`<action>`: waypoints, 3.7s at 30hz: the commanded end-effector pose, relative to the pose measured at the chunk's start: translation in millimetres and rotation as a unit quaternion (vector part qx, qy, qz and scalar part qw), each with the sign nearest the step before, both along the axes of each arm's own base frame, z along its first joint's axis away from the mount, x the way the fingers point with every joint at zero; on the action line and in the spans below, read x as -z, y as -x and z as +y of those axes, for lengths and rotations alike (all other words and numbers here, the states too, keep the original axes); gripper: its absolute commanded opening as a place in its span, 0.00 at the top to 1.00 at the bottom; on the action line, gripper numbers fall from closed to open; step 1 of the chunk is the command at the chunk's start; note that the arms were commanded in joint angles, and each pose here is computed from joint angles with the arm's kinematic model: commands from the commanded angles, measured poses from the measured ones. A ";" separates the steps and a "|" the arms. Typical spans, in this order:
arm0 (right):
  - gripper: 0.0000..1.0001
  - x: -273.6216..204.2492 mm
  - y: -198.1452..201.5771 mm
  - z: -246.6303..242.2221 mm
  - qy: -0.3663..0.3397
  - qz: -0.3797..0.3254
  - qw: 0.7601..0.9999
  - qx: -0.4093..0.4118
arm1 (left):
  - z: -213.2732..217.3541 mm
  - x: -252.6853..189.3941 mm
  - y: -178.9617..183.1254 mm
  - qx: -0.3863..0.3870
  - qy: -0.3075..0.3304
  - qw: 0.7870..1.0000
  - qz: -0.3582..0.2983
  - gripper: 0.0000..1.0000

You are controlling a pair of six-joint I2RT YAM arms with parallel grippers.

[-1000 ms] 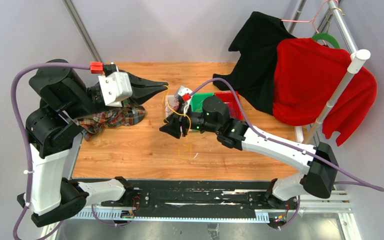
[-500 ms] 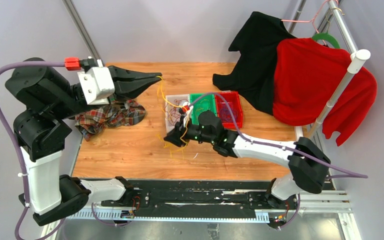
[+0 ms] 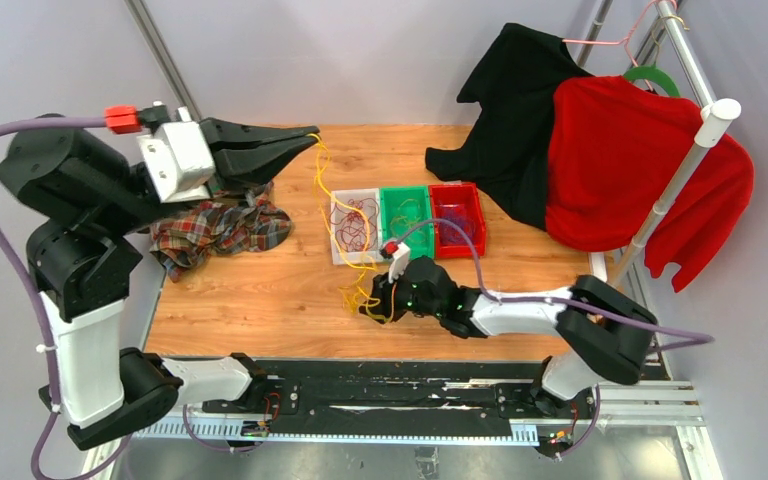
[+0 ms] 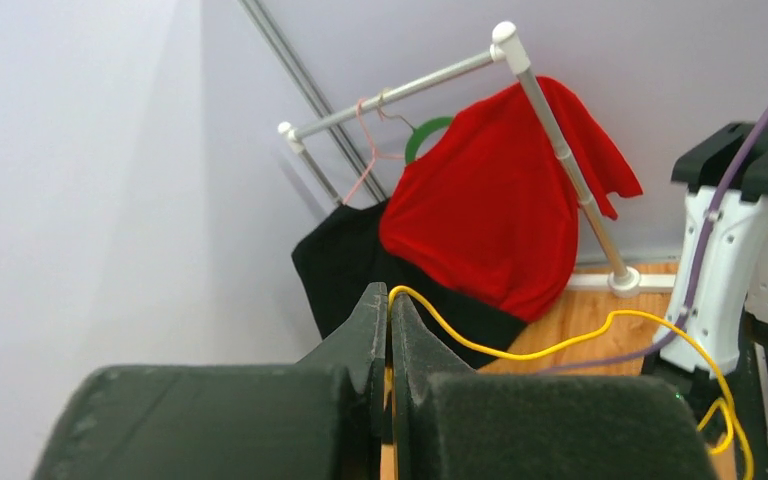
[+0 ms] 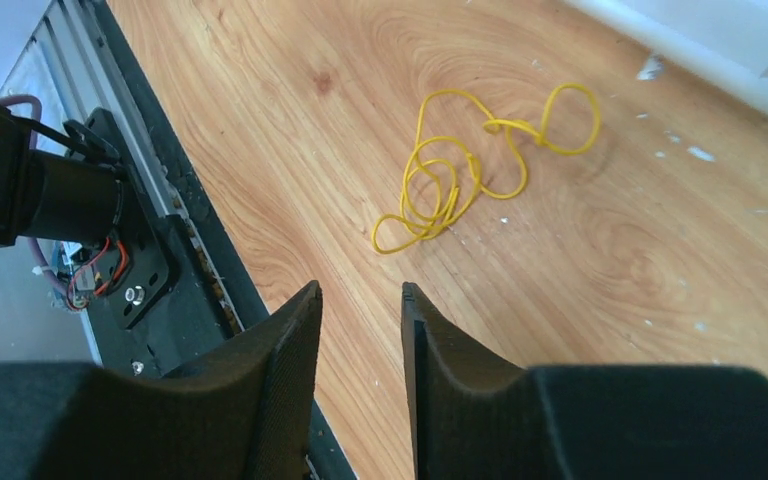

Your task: Untangle the cables

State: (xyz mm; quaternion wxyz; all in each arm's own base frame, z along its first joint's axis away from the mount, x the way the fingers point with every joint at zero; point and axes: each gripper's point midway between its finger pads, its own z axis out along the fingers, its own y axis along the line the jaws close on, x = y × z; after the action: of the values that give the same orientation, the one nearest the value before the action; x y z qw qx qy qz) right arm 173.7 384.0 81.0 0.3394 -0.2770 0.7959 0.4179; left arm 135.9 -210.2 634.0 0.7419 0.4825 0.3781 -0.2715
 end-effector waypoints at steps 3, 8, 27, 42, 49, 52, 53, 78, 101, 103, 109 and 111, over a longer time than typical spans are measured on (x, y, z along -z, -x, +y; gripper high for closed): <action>0.54 -49.1 -35.4 -56.8 0.017 -0.062 0.986 0.156 | -19.5 43.1 -33.0 -0.017 -0.040 0.998 0.044 1.00; 0.53 -78.5 -69.4 -141.5 0.062 -0.115 0.936 0.325 | -36.2 79.8 -54.9 -0.019 -0.073 0.994 0.080 1.00; 0.59 -90.9 -89.9 -253.0 0.133 -0.148 0.847 0.493 | -97.3 166.1 -153.9 -0.059 -0.124 0.984 0.111 1.00; 0.67 -81.2 -96.5 -249.3 0.147 -0.138 0.852 0.484 | -79.2 131.2 -202.4 -0.131 -0.094 0.985 0.060 1.00; 0.70 -75.6 -98.4 -243.5 0.148 -0.131 0.856 0.477 | -76.0 136.7 -213.6 -0.156 -0.086 0.983 0.053 1.00; 0.72 -73.2 -97.4 -243.3 0.150 -0.129 0.857 0.475 | -78.0 161.6 -223.1 -0.164 -0.110 0.978 0.063 1.00; 0.72 -72.3 -96.5 -244.3 0.150 -0.129 0.857 0.475 | -79.0 171.5 -225.8 -0.165 -0.119 0.977 0.066 1.00; 0.77 -57.3 -86.5 -264.3 0.169 -0.125 0.846 0.489 | -87.8 375.2 -270.1 -0.198 -0.275 0.919 0.204 1.00; 0.79 -55.3 -88.4 -272.3 0.174 -0.121 0.842 0.496 | -91.2 504.2 -269.9 -0.197 -0.360 0.856 0.316 0.93; 0.79 -54.9 -88.6 -272.2 0.174 -0.119 0.842 0.496 | -94.5 504.8 -269.8 -0.192 -0.352 0.858 0.322 0.91; 0.80 -60.4 -90.0 -270.1 0.171 -0.119 0.843 0.496 | -109.4 510.6 -270.2 -0.182 -0.346 0.860 0.326 0.91; 0.81 -62.4 -89.8 -269.0 0.170 -0.118 0.845 0.493 | -112.0 507.9 -271.8 -0.183 -0.344 0.859 0.333 0.85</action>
State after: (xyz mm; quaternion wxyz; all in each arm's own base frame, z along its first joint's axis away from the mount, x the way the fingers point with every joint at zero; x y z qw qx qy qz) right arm 262.9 122.0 141.4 0.5426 0.0417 0.8385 0.0275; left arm 404.5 -308.0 125.4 0.3920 0.5158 0.7531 -0.1145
